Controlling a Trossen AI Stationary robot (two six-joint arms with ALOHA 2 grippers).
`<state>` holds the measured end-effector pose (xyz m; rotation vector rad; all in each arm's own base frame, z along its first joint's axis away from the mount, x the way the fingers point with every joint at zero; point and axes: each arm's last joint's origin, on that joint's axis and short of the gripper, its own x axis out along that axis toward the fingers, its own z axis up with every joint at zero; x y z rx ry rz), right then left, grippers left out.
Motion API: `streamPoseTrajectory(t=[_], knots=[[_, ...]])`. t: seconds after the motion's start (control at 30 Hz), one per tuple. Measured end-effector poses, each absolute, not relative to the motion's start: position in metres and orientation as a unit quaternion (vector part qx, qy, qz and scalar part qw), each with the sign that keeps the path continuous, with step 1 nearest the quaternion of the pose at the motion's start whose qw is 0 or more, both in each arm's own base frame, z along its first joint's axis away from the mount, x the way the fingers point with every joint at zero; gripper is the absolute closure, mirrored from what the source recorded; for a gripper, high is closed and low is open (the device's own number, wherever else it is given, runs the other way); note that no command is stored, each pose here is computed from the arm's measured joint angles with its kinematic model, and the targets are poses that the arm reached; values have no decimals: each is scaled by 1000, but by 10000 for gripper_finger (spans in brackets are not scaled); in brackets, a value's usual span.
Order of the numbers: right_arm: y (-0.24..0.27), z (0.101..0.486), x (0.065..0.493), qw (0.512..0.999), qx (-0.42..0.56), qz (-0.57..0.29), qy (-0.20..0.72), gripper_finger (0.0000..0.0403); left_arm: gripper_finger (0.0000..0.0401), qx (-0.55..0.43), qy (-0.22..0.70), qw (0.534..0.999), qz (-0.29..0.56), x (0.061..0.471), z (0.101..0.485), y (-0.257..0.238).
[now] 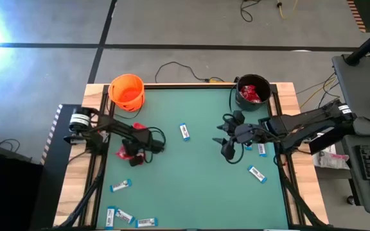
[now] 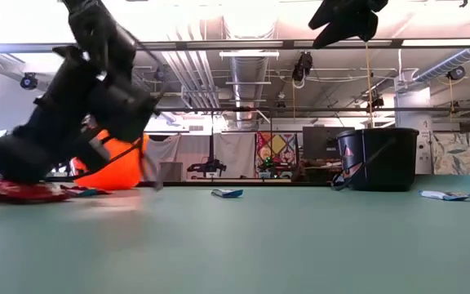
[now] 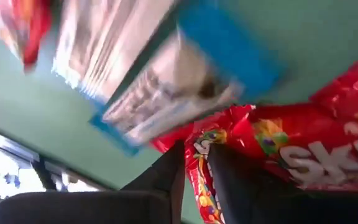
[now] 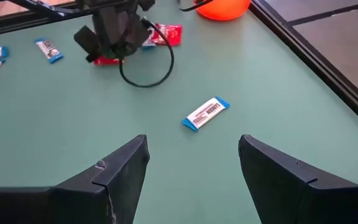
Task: Sort candy by brand, put in halloween buckets
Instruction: Move the red candies to the center of the table
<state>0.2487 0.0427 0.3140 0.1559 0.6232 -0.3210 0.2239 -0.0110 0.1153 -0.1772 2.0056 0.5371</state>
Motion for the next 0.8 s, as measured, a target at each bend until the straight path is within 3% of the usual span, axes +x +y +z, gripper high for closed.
streamPoseTrajectory(t=[0.1,0.27,0.4,0.6,0.8], knots=[[43,314,249,936,81,-158,304,163,347,-57,802,556,208,243,124,-17],[43,314,249,935,85,-160,304,163,346,-39,702,691,169,292,146,-26],[43,314,249,933,104,-165,301,163,334,3,639,754,151,321,174,-29],[50,313,247,934,107,-144,309,163,310,14,636,723,270,319,193,-9],[63,313,244,938,96,-114,313,163,313,-57,613,672,412,297,167,13]])
